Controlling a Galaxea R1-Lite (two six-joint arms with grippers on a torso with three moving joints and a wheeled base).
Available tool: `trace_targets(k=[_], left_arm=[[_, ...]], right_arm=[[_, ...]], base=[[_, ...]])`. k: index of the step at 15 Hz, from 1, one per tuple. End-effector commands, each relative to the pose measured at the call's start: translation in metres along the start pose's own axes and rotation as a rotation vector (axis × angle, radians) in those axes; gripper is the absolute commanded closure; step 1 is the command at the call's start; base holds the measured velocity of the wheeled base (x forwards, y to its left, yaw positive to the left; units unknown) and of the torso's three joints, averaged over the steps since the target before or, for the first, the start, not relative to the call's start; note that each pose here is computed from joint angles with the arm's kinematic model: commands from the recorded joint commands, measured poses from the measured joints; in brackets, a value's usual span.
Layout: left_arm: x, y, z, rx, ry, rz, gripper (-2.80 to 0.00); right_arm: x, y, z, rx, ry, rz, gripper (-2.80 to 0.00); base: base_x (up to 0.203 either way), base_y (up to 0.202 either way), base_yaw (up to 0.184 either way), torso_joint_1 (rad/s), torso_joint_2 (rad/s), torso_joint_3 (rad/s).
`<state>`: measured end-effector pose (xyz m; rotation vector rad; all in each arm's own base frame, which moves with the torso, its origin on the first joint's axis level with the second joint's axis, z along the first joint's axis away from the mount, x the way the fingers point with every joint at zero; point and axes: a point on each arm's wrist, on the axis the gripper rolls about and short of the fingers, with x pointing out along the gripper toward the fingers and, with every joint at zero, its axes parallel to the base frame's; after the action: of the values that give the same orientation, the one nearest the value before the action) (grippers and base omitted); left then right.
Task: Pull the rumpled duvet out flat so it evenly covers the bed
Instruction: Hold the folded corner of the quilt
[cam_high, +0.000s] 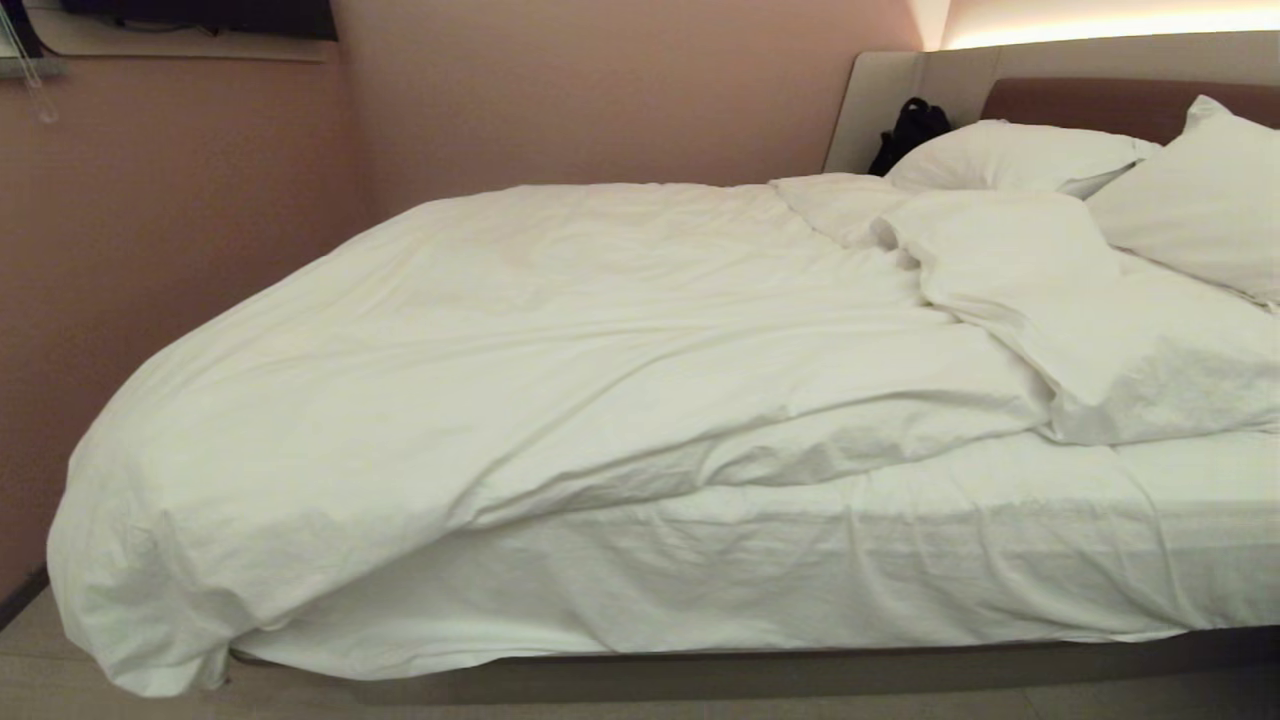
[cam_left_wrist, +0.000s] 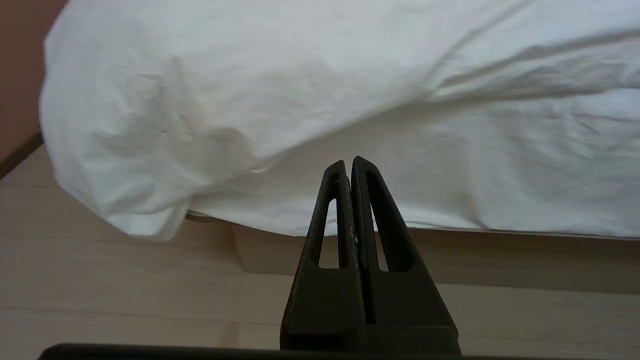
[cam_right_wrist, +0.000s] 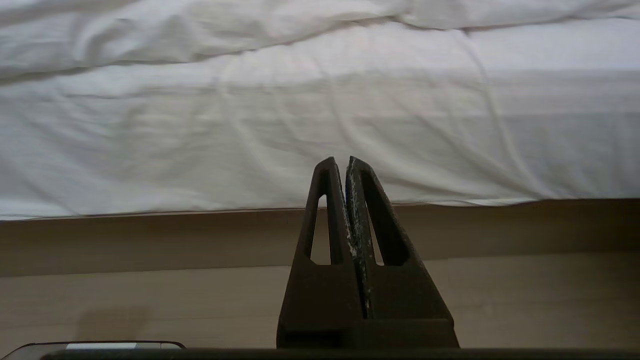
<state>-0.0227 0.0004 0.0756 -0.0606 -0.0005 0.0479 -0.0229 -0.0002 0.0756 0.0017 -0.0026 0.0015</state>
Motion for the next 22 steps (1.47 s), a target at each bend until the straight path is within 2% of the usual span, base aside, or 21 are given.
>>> trace_targets(k=[1, 4, 8, 16, 22], left_arm=[[-0.0001, 0.0000, 0.0001, -0.002, -0.003, 0.001, 0.00], [0.0000, 0.0000, 0.0002, -0.004, -0.003, 0.001, 0.00], [-0.0002, -0.0003, 0.0043, -0.007, -0.043, -0.005, 0.00], [-0.0001, -0.0003, 0.0045, -0.008, -0.044, -0.005, 0.00], [-0.0002, -0.0003, 0.0044, -0.007, -0.044, -0.005, 0.00]], right_arm=[[0.0001, 0.0000, 0.0001, 0.001, 0.001, 0.000, 0.00], [0.0001, 0.0000, 0.0001, 0.000, 0.001, 0.000, 0.00], [0.0001, 0.0000, 0.0001, 0.000, 0.001, 0.000, 0.00], [0.0001, 0.0000, 0.0001, 0.000, 0.001, 0.000, 0.00], [0.0001, 0.0000, 0.0001, 0.000, 0.001, 0.000, 0.00]], base=[[0.000, -0.195, -0.001, 0.002, 0.00, 0.000], [0.000, -0.194, 0.000, 0.004, 0.00, 0.002], [0.000, -0.194, 0.000, 0.002, 0.00, 0.003], [0.000, -0.187, -0.002, 0.002, 0.00, 0.003], [0.000, -0.014, 0.000, 0.000, 0.00, 0.000]])
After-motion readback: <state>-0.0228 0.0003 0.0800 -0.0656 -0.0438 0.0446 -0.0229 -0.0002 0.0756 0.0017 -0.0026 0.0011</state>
